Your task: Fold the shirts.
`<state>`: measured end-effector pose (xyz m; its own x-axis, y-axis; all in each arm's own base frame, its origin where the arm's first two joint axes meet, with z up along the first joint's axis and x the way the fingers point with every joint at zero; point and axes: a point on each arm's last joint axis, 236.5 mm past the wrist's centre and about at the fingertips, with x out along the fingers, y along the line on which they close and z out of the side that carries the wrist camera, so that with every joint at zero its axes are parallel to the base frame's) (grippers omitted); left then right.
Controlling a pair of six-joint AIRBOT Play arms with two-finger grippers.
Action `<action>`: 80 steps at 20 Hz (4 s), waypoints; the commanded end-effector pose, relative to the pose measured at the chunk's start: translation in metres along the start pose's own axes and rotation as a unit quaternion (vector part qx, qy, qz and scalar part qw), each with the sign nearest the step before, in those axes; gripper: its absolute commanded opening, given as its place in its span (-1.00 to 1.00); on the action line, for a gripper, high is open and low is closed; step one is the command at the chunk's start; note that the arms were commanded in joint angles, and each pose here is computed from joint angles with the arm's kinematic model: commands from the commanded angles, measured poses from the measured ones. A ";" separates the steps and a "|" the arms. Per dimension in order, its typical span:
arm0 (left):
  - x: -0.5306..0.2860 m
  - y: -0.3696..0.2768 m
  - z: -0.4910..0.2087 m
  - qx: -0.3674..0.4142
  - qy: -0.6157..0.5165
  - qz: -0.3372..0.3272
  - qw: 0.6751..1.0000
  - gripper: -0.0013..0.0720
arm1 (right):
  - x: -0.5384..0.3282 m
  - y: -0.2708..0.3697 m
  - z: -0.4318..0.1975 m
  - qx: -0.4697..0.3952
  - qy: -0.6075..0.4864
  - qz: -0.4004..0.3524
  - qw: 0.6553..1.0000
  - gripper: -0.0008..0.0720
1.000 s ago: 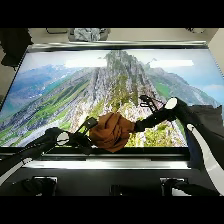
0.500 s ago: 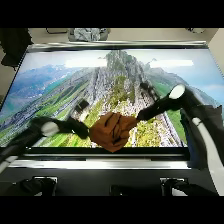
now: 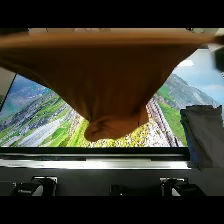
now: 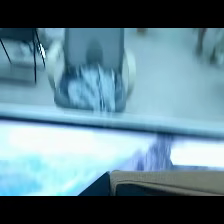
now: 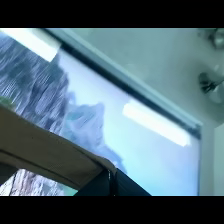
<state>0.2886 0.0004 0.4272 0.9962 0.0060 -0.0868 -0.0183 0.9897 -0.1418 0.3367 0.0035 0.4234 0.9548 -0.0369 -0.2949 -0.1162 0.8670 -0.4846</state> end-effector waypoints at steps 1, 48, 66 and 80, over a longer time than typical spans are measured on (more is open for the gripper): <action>-0.076 -0.014 0.080 -0.064 -0.156 -0.041 0.985 -0.90 | -0.084 -0.055 0.032 0.027 -0.092 -0.100 0.990 -0.89; 0.226 0.025 -0.409 -0.092 0.550 -0.050 0.828 -0.89 | 0.138 0.154 -0.316 0.168 0.499 0.398 0.751 0.74; 0.228 0.028 -0.418 -0.073 0.556 -0.062 0.826 -0.89 | 0.114 0.354 -0.392 0.391 0.475 0.370 0.696 -0.37; 0.114 -0.043 -0.482 -0.054 0.710 -0.189 0.676 -0.89 | 0.285 0.152 -0.339 0.376 0.296 0.153 0.864 -0.88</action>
<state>0.3948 -0.0783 -0.0363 -0.0379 -0.4130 -0.9100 0.1137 0.9029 -0.4145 0.4926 -0.0351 0.0082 0.6146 0.2000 -0.7631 0.0371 0.9589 0.2812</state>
